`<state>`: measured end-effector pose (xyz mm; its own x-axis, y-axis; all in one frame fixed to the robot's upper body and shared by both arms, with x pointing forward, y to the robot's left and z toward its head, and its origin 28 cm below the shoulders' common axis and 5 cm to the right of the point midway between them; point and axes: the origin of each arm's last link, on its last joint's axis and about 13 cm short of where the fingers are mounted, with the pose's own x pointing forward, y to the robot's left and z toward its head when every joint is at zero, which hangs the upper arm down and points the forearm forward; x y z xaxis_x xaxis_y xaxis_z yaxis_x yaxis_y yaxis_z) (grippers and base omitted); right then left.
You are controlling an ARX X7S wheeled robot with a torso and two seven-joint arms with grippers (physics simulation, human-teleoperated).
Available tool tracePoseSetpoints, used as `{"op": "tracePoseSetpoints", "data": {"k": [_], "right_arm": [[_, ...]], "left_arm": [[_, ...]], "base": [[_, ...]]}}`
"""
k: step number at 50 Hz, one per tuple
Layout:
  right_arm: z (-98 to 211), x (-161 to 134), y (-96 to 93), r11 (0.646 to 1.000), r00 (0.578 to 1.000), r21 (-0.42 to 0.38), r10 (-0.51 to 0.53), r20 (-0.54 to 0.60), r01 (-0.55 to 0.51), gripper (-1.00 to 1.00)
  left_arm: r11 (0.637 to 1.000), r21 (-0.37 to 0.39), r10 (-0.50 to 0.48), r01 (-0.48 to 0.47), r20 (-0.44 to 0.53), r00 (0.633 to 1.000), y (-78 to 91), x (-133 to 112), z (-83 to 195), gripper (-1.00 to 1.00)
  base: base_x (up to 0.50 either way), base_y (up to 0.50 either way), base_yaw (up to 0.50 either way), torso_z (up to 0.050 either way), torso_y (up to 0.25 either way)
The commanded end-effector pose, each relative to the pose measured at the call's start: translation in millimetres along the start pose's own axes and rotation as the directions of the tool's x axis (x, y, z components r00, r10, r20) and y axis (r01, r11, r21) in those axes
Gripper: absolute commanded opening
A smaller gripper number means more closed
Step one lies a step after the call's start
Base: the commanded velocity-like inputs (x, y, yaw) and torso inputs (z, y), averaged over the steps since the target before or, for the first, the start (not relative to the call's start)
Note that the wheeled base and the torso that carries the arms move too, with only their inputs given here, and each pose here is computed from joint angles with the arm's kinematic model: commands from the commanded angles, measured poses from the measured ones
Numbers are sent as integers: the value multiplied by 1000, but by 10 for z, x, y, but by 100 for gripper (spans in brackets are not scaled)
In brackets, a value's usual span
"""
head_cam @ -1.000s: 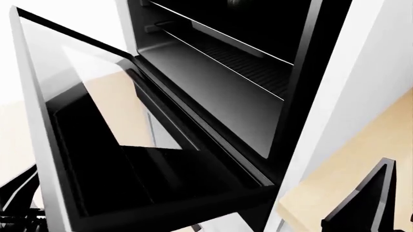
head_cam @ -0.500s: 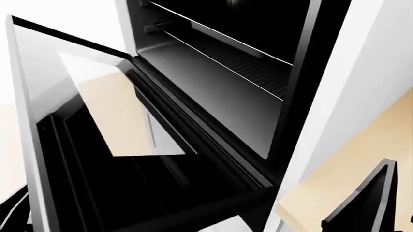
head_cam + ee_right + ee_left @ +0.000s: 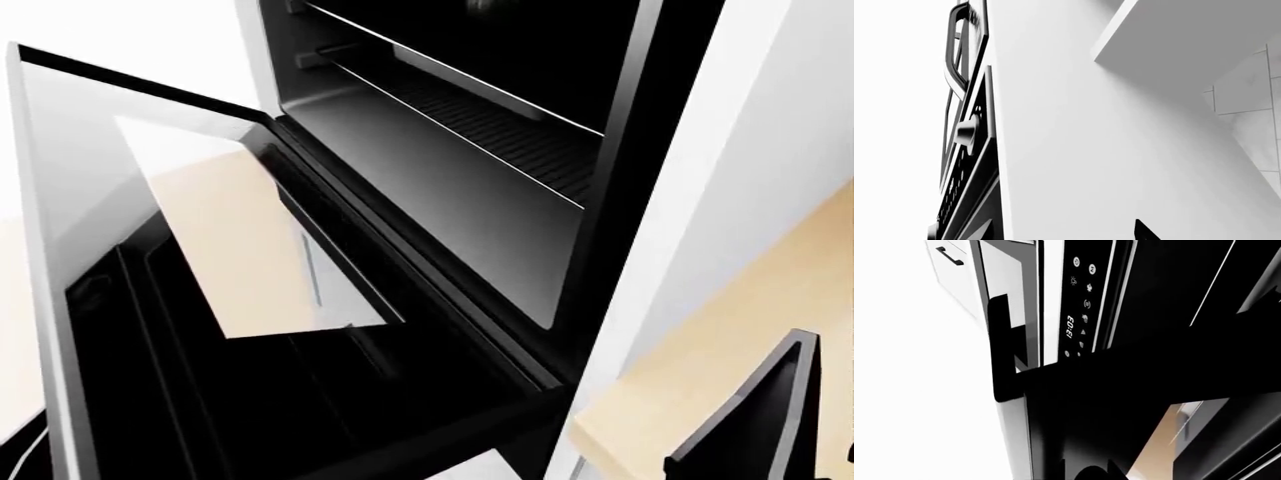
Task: Open the oven door
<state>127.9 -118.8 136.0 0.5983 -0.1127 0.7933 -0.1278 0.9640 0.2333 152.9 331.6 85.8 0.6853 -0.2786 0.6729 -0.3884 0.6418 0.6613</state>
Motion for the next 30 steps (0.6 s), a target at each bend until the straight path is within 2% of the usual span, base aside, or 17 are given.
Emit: {"op": "tracePoseSetpoints", "data": {"k": [1,14,30], "right_arm": [[-25,38,-55,1000,1000,-7,-6,4,6,100],[-26,39,-56,1000,1000,-9,-9,6,9,100],[-16,31,-55,1000,1000,-6,-6,10,6,100]], "left_arm": [[896,-161,423,-413,30,906,193,126,81,-100],[880,-136,454,-455,-39,890,149,-5,17,-100],[890,-92,436,-446,-110,893,22,-108,-97,-100]], "base": [[0,0,0,0,11],[0,0,0,2,3],[0,0,0,1,2]]}}
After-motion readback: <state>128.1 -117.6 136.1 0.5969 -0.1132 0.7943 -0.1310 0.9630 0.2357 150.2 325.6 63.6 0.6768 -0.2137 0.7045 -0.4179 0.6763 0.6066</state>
